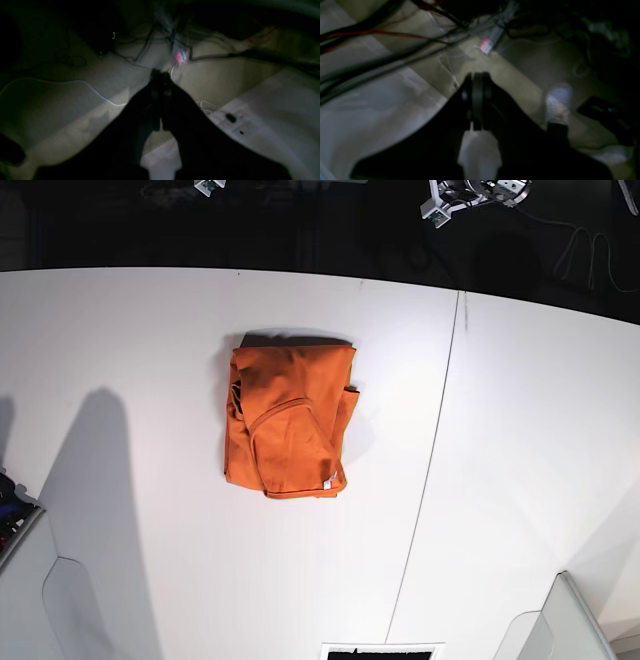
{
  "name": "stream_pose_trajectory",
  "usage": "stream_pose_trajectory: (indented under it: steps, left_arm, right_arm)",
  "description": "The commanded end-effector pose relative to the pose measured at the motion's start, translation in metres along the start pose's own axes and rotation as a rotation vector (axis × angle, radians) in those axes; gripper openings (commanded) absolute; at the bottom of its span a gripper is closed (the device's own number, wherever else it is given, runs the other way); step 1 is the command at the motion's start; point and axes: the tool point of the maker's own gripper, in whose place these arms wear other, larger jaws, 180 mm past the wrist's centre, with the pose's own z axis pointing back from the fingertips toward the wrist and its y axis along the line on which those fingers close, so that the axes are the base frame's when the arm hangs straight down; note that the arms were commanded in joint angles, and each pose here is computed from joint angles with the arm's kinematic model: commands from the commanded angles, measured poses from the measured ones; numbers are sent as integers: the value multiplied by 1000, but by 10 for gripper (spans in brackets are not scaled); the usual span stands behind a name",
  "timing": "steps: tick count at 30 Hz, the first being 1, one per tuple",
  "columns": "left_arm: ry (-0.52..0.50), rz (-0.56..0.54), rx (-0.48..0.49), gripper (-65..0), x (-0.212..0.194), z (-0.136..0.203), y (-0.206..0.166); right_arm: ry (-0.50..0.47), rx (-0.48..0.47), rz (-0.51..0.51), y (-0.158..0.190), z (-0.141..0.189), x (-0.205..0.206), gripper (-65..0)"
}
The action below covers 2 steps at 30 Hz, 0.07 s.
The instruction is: Layout the t-shirt on the table in an organized manner, then fold the t-shirt properly
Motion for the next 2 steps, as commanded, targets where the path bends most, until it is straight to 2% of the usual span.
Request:
stream_pose_trajectory:
  steps: [1,2]
  left_arm:
    - [-2,8,15,-650,4,-6,4]
    - [12,21,27,-650,4,-14,5]
  right_arm:
    - [-1,-9,-7,-10,0,5,-650]
    - [7,-17,-20,-19,-2,8,-650]
